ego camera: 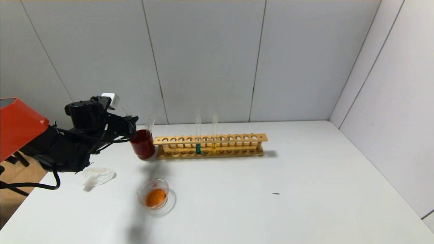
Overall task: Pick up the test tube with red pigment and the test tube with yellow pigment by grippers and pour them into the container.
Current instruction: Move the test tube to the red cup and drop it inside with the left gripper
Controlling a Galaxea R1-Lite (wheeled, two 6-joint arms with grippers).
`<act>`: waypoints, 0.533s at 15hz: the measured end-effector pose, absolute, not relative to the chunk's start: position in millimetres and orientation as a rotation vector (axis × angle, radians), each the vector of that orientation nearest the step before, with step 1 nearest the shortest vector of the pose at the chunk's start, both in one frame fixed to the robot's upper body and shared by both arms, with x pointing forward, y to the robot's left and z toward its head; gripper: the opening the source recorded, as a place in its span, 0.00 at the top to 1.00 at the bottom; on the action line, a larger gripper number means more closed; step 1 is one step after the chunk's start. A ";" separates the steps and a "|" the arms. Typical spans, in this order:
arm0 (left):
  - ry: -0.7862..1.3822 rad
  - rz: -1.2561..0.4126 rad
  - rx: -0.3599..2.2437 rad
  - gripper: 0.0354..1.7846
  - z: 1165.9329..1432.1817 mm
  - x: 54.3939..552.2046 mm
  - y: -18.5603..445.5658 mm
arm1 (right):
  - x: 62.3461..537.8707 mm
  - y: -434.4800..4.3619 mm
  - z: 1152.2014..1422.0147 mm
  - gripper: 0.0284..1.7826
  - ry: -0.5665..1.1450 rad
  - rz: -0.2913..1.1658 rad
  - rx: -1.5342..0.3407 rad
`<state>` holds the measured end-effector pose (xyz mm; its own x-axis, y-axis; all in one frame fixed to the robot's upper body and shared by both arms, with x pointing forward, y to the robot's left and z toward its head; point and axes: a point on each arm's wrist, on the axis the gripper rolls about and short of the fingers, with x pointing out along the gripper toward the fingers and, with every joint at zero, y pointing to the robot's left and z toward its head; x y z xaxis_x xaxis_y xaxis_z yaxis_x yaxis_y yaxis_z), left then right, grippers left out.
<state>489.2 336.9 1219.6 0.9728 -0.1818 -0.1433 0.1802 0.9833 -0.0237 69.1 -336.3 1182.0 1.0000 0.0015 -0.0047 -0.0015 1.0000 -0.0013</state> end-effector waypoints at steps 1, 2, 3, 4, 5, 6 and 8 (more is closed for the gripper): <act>0.151 -0.181 -0.011 0.84 1217.1 490.2 337.7 | 69.1 -336.3 1182.0 0.02 0.005 0.002 -0.001; 0.158 -0.179 -0.012 0.84 1214.8 490.8 338.3 | 69.1 -336.3 1182.0 0.02 0.005 0.002 -0.001; 0.164 -0.179 -0.013 0.84 1212.8 491.3 338.5 | 69.1 -336.3 1182.0 0.02 0.005 0.001 -0.001; 0.167 -0.179 -0.013 0.84 1210.9 491.9 338.6 | 69.1 -336.3 1182.0 0.02 0.005 0.001 -0.001; 0.172 -0.180 -0.013 0.84 1208.8 492.3 338.6 | 69.1 -336.3 1182.0 0.02 0.005 0.001 -0.001; 0.176 -0.180 -0.013 0.84 1207.5 492.5 338.6 | 69.1 -336.3 1182.0 0.02 0.005 0.001 -0.001; 0.180 -0.181 -0.013 0.84 1205.9 492.8 338.6 | 69.1 -336.3 1182.1 0.02 0.004 0.002 -0.001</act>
